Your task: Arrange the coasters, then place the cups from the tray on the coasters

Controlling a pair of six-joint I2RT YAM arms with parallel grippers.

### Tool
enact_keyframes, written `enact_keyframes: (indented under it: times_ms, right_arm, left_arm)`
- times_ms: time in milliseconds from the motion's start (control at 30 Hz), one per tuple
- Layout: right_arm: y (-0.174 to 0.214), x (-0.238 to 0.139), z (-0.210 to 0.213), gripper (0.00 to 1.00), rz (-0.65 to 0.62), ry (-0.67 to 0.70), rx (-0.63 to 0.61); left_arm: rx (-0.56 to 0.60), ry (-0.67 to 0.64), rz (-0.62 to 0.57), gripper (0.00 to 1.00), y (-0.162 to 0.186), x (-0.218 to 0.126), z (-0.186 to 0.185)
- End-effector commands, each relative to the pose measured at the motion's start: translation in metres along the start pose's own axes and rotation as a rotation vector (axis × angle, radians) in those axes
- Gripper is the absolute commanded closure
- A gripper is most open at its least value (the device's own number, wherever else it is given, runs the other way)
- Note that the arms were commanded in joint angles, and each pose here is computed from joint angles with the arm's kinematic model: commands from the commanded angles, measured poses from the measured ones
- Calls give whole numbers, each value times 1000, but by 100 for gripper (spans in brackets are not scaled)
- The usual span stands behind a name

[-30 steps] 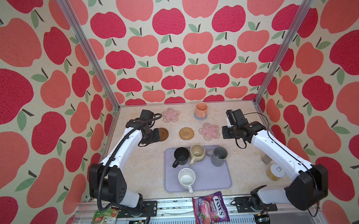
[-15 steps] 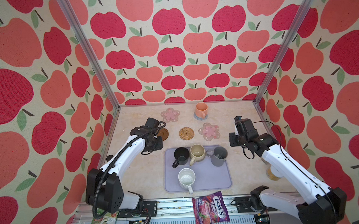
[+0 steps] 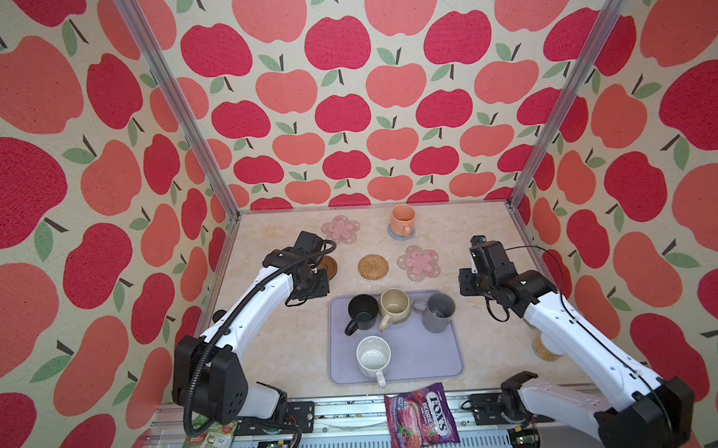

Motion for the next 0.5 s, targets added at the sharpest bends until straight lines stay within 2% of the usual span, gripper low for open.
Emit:
enact_keyframes:
  times_ms: [0,200,467]
  right_arm:
    - [-6,0,-1,51,-16,14,7]
    - [-9,7,1,50,-8,11,18]
    - [-13,9,1,50,-9,18,18]
  left_arm:
    - [47,-57,42,64,17,-8,9]
    - [99,24,76,63,35,-21,-2]
    - [145,137,180,63,66,-22,-17]
Point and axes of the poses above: each gripper's point midway between its finger pads, its own x axis out along the fingers, its own z axis along the line the jaws close on, y = z × x, the point moved 6 cm from there along -x, back along the fingers, and after that the axes turned 10 degrees about -x, right-handed, at the moved point
